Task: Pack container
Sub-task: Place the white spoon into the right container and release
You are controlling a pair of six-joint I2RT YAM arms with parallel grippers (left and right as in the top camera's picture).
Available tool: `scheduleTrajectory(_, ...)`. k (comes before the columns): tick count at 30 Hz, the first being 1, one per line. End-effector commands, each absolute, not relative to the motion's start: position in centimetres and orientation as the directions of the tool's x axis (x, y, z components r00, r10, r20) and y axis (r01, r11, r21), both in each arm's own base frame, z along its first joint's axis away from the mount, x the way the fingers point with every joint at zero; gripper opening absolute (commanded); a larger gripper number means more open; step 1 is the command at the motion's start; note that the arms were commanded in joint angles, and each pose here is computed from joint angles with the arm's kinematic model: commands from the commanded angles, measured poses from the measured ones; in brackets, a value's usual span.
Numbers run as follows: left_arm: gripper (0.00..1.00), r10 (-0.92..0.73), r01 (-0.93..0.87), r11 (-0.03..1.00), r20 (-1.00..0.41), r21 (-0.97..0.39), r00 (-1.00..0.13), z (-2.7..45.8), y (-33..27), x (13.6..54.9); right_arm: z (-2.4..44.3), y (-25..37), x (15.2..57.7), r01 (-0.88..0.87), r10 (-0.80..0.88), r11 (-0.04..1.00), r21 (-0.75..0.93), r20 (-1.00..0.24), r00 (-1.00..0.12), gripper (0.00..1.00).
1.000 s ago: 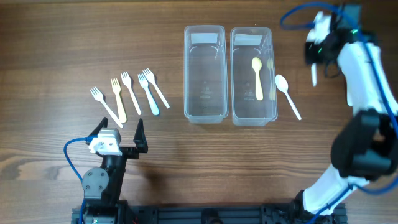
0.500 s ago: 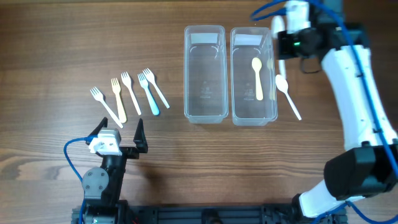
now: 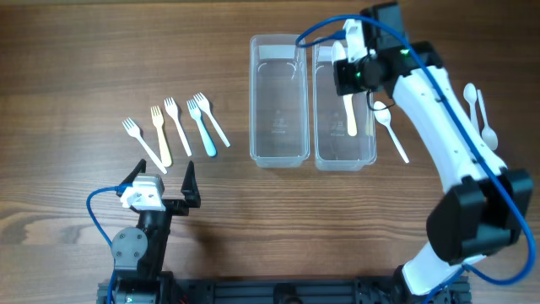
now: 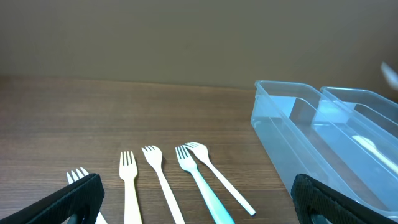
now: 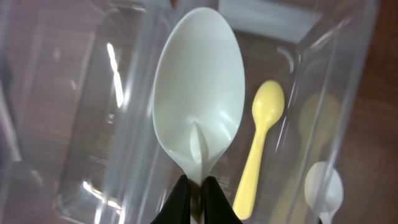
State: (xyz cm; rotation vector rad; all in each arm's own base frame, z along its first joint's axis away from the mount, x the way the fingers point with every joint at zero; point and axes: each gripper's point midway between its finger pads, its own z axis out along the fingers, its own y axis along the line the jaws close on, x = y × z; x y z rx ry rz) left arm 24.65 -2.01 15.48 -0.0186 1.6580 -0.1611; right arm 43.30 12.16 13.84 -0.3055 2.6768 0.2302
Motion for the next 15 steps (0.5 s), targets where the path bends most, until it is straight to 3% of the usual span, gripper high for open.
scheduleTrajectory(1,1.0,-0.092,0.102,0.989,-0.99,-0.103,-0.104,15.2,-2.3,24.6,10.1,11.6,42.6,-0.209,-0.159,0.973,0.102,-0.366,-0.917,0.05)
scheduleTrajectory(5,1.0,-0.092,0.102,0.989,-0.99,-0.103,-0.104,15.2,-2.3,24.6,8.9,11.5,42.5,-0.207,-0.16,0.973,0.102,-0.35,-0.923,0.11)
scheduleTrajectory(6,1.0,-0.092,0.102,0.989,-0.99,-0.103,-0.104,15.2,-2.3,24.6,9.0,11.6,42.6,-0.208,-0.16,0.973,0.103,-0.354,-0.921,0.29)
scheduleTrajectory(8,1.0,-0.092,0.102,0.989,-0.99,-0.103,-0.104,15.2,-2.3,24.6,9.1,11.6,42.9,-0.21,-0.159,0.972,0.103,-0.366,-0.917,0.45)
scheduleTrajectory(12,1.0,-0.092,0.102,0.989,-0.99,-0.103,-0.104,15.2,-2.3,24.6,10.2,11.9,43.5,-0.215,-0.157,0.971,0.108,-0.391,-0.907,0.54)
scheduleTrajectory(15,1.0,-0.092,0.102,0.989,-0.99,-0.103,-0.104,15.2,-2.3,24.6,12.1,11.7,43.9,-0.215,-0.158,0.972,0.091,-0.42,-0.894,0.53)
